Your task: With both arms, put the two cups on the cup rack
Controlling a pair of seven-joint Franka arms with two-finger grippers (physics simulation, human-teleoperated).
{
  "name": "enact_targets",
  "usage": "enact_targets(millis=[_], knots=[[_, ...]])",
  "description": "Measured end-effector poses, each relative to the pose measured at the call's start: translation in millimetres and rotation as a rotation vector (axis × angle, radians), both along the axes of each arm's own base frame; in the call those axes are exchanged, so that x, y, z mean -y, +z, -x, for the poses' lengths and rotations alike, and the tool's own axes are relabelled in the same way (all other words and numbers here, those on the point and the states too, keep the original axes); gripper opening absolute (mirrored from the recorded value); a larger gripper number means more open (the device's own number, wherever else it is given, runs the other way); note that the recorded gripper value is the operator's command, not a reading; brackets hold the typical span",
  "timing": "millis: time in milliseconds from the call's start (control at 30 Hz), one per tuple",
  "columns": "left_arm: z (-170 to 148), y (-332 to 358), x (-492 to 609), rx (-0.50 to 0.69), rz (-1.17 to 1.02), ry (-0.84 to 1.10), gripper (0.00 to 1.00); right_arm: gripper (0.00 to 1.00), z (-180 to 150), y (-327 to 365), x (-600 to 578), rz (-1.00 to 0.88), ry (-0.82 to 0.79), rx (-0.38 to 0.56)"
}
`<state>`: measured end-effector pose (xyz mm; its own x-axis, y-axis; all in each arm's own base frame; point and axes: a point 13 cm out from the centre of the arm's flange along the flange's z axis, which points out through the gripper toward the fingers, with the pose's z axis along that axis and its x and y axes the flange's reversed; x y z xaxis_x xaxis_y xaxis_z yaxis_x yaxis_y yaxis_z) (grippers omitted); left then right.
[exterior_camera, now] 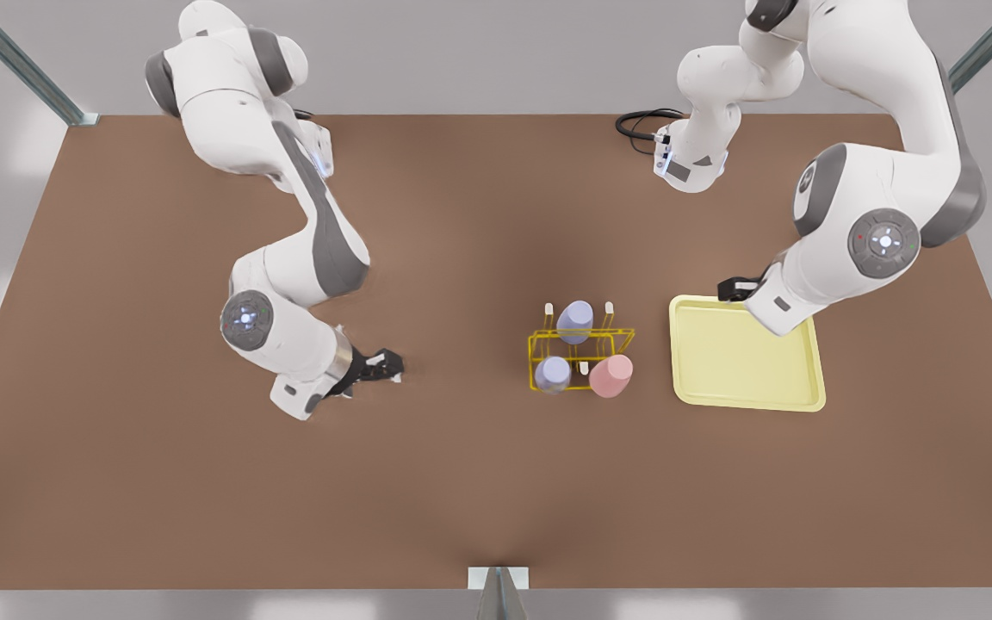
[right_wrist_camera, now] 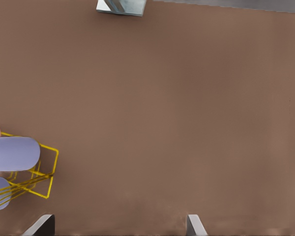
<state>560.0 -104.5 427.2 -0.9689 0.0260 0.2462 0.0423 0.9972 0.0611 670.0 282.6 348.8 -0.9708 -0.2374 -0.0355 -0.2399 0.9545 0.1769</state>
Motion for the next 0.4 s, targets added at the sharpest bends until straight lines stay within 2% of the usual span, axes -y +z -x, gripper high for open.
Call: enact_targets(millis=[100, 200, 267, 400], knots=[[-2.1, -10.2, -6.9, -0.024, 0.014, 0.006, 1.0, 1.0, 17.5, 79.4, 122.7, 0.176, -0.069, -0.01], [-3.7, -14.5, -12.7, -0.033, 0.02, 0.008, 1.0, 1.0, 80.7, 141.9, 188.2, 0.223, -0.108, -0.063], [-3.5, -15.0, -11.5, -0.035, 0.023, 0.001, 1.0, 1.0, 115.0, 154.6, 217.8, 0.242, -0.131, -0.11], [-2.9, -15.9, -10.1, -0.038, 0.026, -0.009, 1.0, 1.0, 143.0, 162.2, 228.1, 0.266, -0.118, -0.163]])
